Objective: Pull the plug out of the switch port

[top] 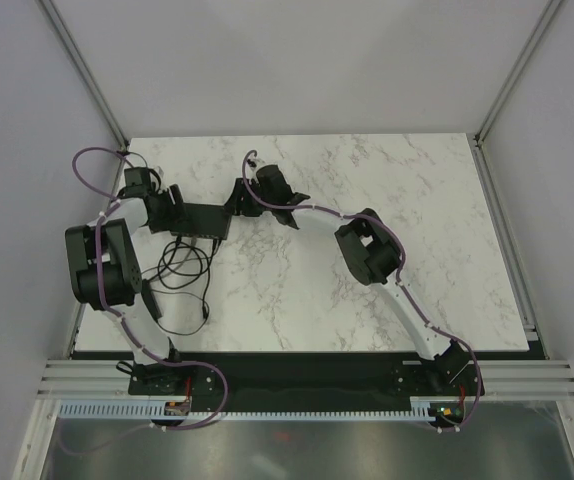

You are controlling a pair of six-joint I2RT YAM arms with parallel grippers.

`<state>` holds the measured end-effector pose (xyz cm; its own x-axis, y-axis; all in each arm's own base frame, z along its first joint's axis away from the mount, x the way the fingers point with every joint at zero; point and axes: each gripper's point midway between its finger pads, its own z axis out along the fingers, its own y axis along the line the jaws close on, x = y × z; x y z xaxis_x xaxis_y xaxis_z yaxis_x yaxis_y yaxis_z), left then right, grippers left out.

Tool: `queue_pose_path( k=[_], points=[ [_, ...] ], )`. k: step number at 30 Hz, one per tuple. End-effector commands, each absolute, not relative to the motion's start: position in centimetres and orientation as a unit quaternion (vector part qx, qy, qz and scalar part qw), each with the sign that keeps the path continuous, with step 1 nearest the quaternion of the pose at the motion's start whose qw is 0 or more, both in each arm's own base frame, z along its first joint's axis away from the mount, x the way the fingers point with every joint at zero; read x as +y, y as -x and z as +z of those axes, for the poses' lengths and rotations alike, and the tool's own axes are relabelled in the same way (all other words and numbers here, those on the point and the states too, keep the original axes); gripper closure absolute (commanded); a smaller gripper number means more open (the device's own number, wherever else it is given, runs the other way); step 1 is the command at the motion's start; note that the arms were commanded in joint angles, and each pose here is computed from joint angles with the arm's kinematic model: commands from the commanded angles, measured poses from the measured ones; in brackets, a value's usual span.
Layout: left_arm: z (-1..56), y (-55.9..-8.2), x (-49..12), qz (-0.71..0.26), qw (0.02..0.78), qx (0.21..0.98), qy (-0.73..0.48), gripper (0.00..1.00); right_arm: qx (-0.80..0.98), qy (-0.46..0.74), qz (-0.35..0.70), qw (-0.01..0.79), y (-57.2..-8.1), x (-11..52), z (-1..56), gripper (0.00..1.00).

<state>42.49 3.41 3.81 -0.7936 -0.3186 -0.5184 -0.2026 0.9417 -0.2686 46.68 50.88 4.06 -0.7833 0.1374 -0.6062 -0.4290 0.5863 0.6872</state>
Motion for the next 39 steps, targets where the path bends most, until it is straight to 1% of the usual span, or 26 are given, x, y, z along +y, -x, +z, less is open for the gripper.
queue_pose_path(
  k=[1, 3, 4, 8, 11, 12, 13, 14, 15, 16, 17, 18, 19, 20, 21, 23, 24, 25, 26, 27, 28, 29, 31, 32, 36, 39],
  points=[
    [4.1, -40.6, 1.4, -0.137, 0.274, 0.944, 0.124, 0.28, 0.797, 0.127, 0.477, 0.349, -47.3, 52.6, 6.4, 0.44],
    [4.4, -39.7, 1.2, -0.137, 0.276, 0.943, 0.123, 0.28, 0.791, 0.132, 0.484, 0.350, -47.4, 52.9, 6.4, 0.44],
    [5.4, -39.5, -1.2, -0.203, 0.266, 0.929, 0.155, 0.30, 0.785, 0.135, 0.492, 0.353, -47.5, 53.2, 7.1, 0.44],
    [5.5, -37.8, -2.4, -0.234, 0.257, 0.921, 0.177, 0.31, 0.773, 0.145, 0.508, 0.351, -47.7, 53.8, 7.9, 0.44],
    [5.5, -36.7, -1.9, -0.215, 0.266, 0.919, 0.196, 0.31, 0.776, 0.145, 0.503, 0.354, -47.9, 53.3, 7.8, 0.44],
    [6.2, -36.5, -1.5, -0.205, 0.278, 0.917, 0.199, 0.29, 0.773, 0.141, 0.501, 0.363, -48.1, 53.0, 9.1, 0.43],
    [6.5, -36.5, -0.9, -0.189, 0.289, 0.916, 0.204, 0.28, 0.785, 0.133, 0.487, 0.358, -48.1, 51.8, 7.9, 0.42],
    [7.2, -36.5, -0.7, -0.182, 0.300, 0.914, 0.205, 0.27, 0.778, 0.131, 0.487, 0.376, -48.4, 51.2, 10.4, 0.39],
    [8.4, -36.6, -0.4, -0.176, 0.318, 0.909, 0.205, 0.27, 0.792, 0.127, 0.465, 0.375, -48.2, 50.0, 8.9, 0.37],
    [9.1, -36.8, 0.0, -0.168, 0.330, 0.906, 0.207, 0.25, 0.796, 0.120, 0.454, 0.382, -48.4, 49.2, 9.3, 0.34],
    [9.7, -36.8, 0.0, -0.166, 0.337, 0.904, 0.205, 0.25, 0.798, 0.111, 0.443, 0.393, -48.9, 47.7, 11.1, 0.30],
    [10.7, -37.1, 0.2, -0.164, 0.351, 0.899, 0.203, 0.25, 0.804, 0.106, 0.425, 0.401, -49.2, 46.8, 11.3, 0.27],
    [11.9, -37.3, 0.2, -0.165, 0.367, 0.895, 0.192, 0.25, 0.819, 0.102, 0.408, 0.391, -48.6, 45.6, 9.8, 0.23],
    [13.0, -37.9, 0.2, -0.166, 0.379, 0.891, 0.187, 0.25, 0.821, 0.099, 0.399, 0.395, -48.4, 44.6, 11.1, 0.17],
    [13.5, -38.3, 0.1, -0.167, 0.385, 0.889, 0.184, 0.25, 0.836, 0.088, 0.382, 0.383, -47.6, 43.5, 9.3, 0.14],
    [14.1, -39.8, 0.3, -0.167, 0.389, 0.887, 0.183, 0.25, 0.836, 0.084, 0.391, 0.375, -46.5, 43.0, 9.7, 0.11],
    [14.1, -40.4, 0.4, -0.167, 0.389, 0.887, 0.182, 0.25, 0.844, 0.078, 0.395, 0.354, -45.3, 42.7, 8.4, 0.11],
    [14.2, -40.9, 0.5, -0.167, 0.389, 0.887, 0.182, 0.25, 0.842, 0.073, 0.418, 0.333, -44.3, 43.0, 8.4, 0.11],
    [13.8, -41.7, 0.6, -0.167, 0.384, 0.889, 0.183, 0.25, 0.828, 0.070, 0.440, 0.340, -44.1, 43.5, 9.3, 0.12],
    [13.6, -42.0, 0.7, -0.167, 0.383, 0.890, 0.184, 0.25, 0.832, 0.065, 0.446, 0.324, -43.0, 43.3, 7.9, 0.16],
    [13.7, -41.6, -1.6, -0.220, 0.366, 0.894, 0.136, 0.67, 0.826, 0.052, 0.467, 0.312, -42.3, 43.7, 8.2, 0.20],
    [13.2, -42.3, -1.6, -0.221, 0.362, 0.896, 0.135, 0.69, 0.810, 0.049, 0.486, 0.324, -42.4, 44.1, 9.0, 0.29],
    [12.5, -42.7, -1.9, -0.230, 0.352, 0.898, 0.129, 0.75, 0.806, 0.043, 0.503, 0.311, -41.3, 44.4, 8.2, 0.44],
    [11.5, -42.9, -2.0, -0.233, 0.342, 0.901, 0.130, 0.77, 0.800, 0.043, 0.515, 0.305, -40.9, 44.9, 8.1, 0.49],
    [9.4, -42.4, -2.9, -0.248, 0.318, 0.906, 0.128, 0.78, 0.791, 0.027, 0.533, 0.299, -40.1, 45.9, 7.6, 0.50],
    [9.0, -42.4, -3.2, -0.250, 0.312, 0.908, 0.126, 0.78, 0.787, 0.026, 0.545, 0.287, -39.4, 47.2, 7.4, 0.50]
  ],
)
